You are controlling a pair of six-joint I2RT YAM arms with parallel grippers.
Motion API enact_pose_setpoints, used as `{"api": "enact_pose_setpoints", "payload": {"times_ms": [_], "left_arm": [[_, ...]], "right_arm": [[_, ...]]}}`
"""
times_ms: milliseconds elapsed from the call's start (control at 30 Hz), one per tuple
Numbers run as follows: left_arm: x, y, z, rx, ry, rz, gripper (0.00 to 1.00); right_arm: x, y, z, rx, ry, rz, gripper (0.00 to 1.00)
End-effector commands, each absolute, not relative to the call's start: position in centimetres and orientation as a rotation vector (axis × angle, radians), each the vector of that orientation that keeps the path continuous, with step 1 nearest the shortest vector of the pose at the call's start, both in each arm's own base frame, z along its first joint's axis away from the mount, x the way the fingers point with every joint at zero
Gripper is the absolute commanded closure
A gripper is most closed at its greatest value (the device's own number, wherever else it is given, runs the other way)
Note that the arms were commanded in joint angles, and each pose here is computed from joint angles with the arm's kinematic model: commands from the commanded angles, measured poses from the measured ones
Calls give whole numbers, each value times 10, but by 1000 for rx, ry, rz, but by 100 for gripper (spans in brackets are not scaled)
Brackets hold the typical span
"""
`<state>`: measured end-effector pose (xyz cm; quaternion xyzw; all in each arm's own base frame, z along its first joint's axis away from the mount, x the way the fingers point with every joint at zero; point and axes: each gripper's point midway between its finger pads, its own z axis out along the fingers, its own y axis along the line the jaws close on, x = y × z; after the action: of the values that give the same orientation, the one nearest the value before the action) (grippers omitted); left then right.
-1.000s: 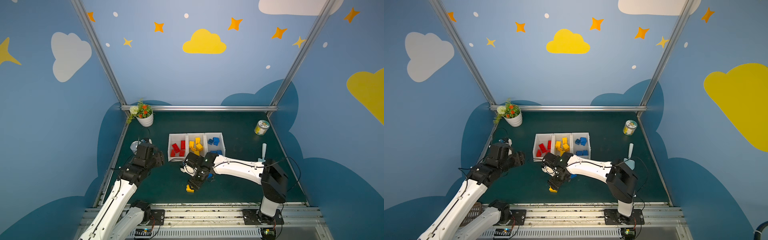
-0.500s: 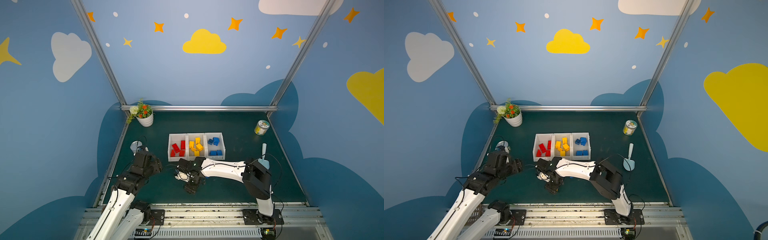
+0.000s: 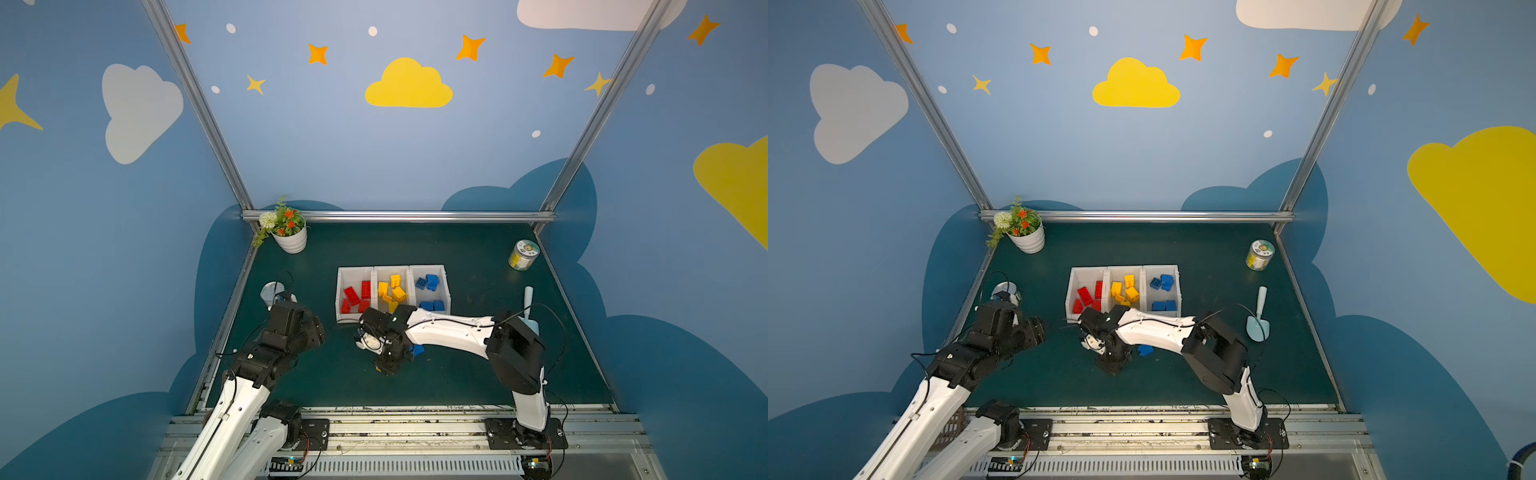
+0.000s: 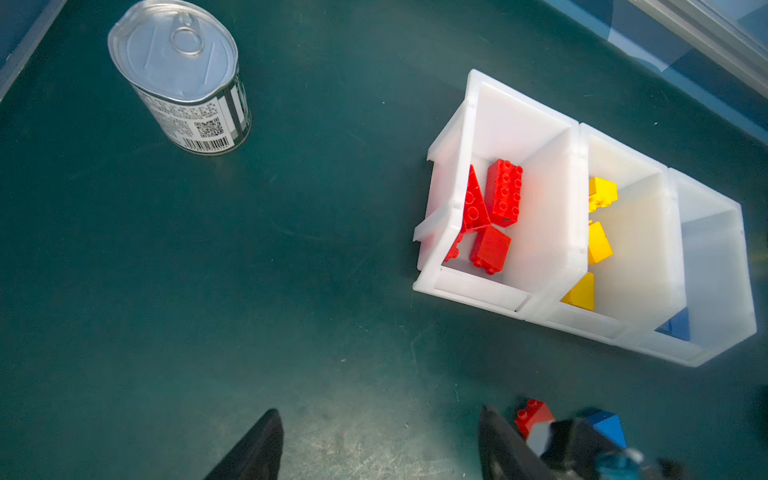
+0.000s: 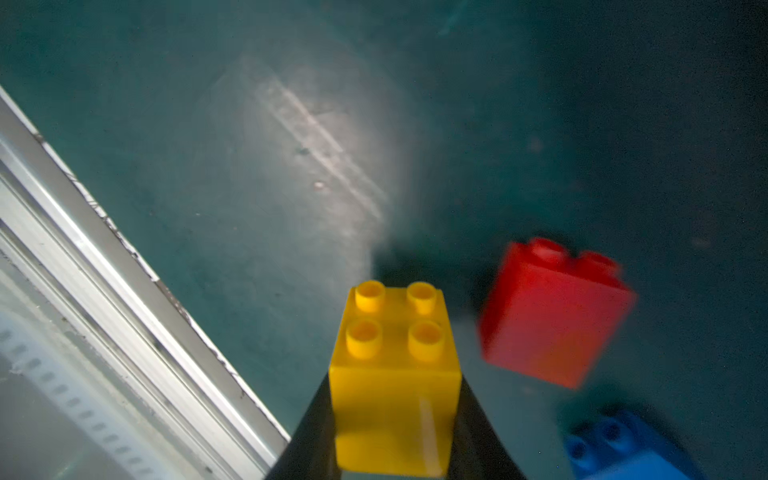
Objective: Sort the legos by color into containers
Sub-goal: 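Carry the yellow brick with the right gripper into the middle compartment and release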
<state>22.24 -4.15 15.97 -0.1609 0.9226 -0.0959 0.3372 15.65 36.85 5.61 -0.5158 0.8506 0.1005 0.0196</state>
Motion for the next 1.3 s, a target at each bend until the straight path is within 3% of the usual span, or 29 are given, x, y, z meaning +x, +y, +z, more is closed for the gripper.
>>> {"api": "enact_pose_setpoints", "payload": {"times_ms": [0,267,500,567,700,767,1267], "left_arm": [[219,-49,153,-402,2428,-306,26],[215,-75,138,-384,2458,-496,26],[207,-86,133,-337,2479,-532,26],[205,-90,130,-323,2487,-542,26],[202,-98,124,-301,2503,-564,26],[201,-102,122,-285,2509,-573,26],[202,-143,114,-29,2549,-580,25]], "right_arm": [[199,370,121,-1464,2538,375,80],[300,357,130,-1117,2656,238,80],[340,360,113,-997,2724,153,78],[343,361,109,-980,2741,163,75],[342,367,113,-965,2748,226,47],[342,367,121,-953,2735,239,42],[329,345,194,-839,2627,363,40]]}}
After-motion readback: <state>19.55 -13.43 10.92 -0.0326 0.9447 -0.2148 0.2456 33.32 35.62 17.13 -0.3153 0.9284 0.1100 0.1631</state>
